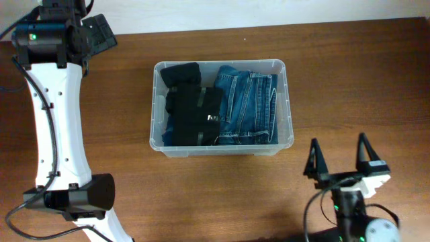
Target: Pack container
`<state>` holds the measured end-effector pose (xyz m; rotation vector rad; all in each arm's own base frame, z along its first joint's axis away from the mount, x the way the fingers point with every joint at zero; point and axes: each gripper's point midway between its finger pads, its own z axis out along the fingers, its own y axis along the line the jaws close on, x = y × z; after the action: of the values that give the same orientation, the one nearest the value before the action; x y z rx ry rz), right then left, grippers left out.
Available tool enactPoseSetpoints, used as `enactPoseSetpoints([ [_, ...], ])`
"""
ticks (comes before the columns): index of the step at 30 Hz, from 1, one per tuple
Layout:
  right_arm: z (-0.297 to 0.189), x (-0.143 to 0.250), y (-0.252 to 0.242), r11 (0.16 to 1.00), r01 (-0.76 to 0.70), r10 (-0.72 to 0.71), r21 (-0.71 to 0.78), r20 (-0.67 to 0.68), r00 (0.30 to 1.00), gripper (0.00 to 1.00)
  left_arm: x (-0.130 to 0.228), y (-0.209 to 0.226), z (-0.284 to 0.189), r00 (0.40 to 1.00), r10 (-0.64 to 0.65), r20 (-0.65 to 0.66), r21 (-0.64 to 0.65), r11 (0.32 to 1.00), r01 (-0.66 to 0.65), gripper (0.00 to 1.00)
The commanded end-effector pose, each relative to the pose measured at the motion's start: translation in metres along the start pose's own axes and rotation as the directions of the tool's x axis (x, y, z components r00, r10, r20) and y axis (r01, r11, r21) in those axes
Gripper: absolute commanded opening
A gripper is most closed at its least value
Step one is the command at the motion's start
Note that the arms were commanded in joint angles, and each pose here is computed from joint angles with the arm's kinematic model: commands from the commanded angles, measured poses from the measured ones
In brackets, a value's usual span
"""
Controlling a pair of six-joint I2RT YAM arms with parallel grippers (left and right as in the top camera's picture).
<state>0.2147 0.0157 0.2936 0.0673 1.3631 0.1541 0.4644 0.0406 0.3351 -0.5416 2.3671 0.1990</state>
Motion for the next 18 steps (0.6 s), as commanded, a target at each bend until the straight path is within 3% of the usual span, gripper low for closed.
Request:
enactPoseSetpoints([
  [1, 0.006, 0.025, -0.007, 0.998, -0.060, 0.060, 0.015, 0.015, 0.998, 0.99, 0.001, 0.002, 0.004, 1.000, -0.015, -0.007, -0.006, 1.000, 0.015, 0.99],
  [13, 0.011, 0.085, -0.022, 0.997, -0.043, 0.046, 0.061, -0.052, 0.998, 0.99, 0.001, 0.002, 0.004, 1.000, -0.015, -0.007, -0.006, 1.000, 0.014, 1.00],
  [18, 0.007, 0.112, -0.027, 0.996, -0.010, 0.024, 0.087, -0.162, 0.986, 0.98, 0.001, 0.002, 0.004, 1.000, -0.015, -0.007, -0.006, 1.000, 0.014, 0.99],
])
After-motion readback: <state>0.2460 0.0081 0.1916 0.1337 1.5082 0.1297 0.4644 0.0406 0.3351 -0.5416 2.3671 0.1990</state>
